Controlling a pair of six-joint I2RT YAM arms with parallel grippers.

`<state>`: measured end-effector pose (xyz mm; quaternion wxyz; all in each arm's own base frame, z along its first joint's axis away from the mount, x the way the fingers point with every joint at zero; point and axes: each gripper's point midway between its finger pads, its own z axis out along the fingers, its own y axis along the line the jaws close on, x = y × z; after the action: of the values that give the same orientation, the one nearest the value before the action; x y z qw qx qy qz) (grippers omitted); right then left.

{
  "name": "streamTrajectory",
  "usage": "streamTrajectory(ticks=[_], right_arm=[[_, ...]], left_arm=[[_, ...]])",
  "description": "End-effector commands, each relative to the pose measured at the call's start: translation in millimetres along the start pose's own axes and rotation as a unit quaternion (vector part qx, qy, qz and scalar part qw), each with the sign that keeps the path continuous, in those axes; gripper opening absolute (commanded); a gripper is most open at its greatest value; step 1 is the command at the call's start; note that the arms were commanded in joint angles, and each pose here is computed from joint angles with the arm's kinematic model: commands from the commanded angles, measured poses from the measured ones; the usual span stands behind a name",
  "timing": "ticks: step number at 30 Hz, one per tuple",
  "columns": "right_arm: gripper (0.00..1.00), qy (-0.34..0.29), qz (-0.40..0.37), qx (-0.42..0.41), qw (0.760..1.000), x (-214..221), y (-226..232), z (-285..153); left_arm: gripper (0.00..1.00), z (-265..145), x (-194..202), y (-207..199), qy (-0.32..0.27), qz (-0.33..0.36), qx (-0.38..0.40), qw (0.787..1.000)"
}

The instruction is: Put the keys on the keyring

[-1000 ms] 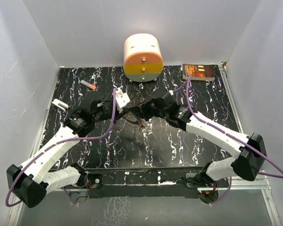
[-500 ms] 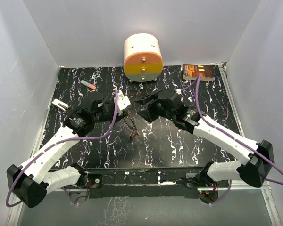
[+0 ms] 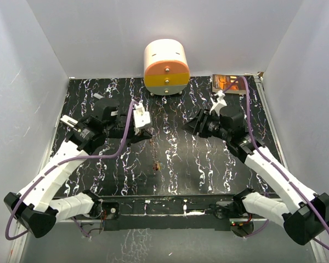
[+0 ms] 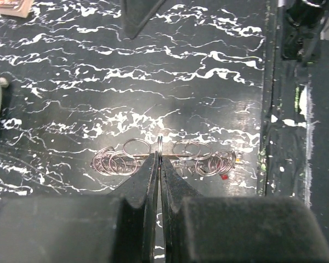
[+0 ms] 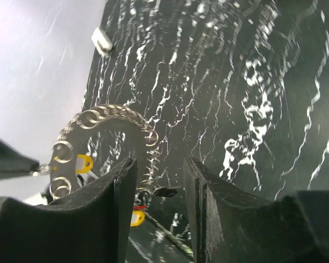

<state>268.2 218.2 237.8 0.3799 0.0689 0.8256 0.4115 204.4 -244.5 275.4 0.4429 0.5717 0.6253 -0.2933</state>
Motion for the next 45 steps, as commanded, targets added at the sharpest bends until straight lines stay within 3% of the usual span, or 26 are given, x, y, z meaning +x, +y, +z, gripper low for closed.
streamTrajectory(ticks=[1, 8, 21, 26, 28, 30, 32, 35, 37, 40, 45], right_arm=[[0.43, -0.019, -0.252, -0.119, 0.96, -26, 58, -23], [0.3, -0.026, -0.349, -0.236, 0.906, -9, 95, -52], [0.3, 0.006, -0.399, -0.318, 0.86, 51, 139, -51], [0.27, -0.009, -0.399, -0.265, 0.878, 46, 118, -48], [0.28, 0.007, -0.377, -0.23, 0.897, 52, 99, -43], [0.26, 0.02, -0.341, -0.169, 0.924, 57, 70, -36], [0.22, 0.031, -0.313, -0.155, 0.937, 67, 56, -34], [0.31, 0.055, -0.291, -0.125, 0.947, 66, 53, -21], [0.39, 0.1, -0.268, -0.049, 0.957, 61, 42, -11], [0.46, 0.158, -0.205, 0.016, 0.966, 74, 26, -18], [0.43, 0.15, -0.137, 0.027, 0.979, 91, 9, -40]], left_arm=[[0.0, -6, -20, -15, -0.013, 0.005, 0.057, 0.998], [0.0, -3, -20, -17, 0.003, -0.013, 0.082, 0.997], [0.0, 4, -53, -20, -0.02, -0.062, 0.142, 0.988], [0.0, 2, -26, -5, 0.018, -0.049, 0.079, 0.996], [0.0, -7, -4, 15, 0.049, -0.04, 0.017, 0.998], [0.0, -23, 6, 30, 0.045, -0.043, -0.028, 0.998], [0.0, -32, 7, 35, 0.032, -0.054, -0.055, 0.996], [0.0, -30, 41, 52, 0.08, -0.064, -0.1, 0.99], [0.0, -31, 59, 66, 0.093, -0.073, -0.097, 0.988], [0.0, -22, 50, 72, 0.054, -0.093, -0.08, 0.991], [0.0, -6, 67, 59, 0.05, -0.126, -0.043, 0.99]])
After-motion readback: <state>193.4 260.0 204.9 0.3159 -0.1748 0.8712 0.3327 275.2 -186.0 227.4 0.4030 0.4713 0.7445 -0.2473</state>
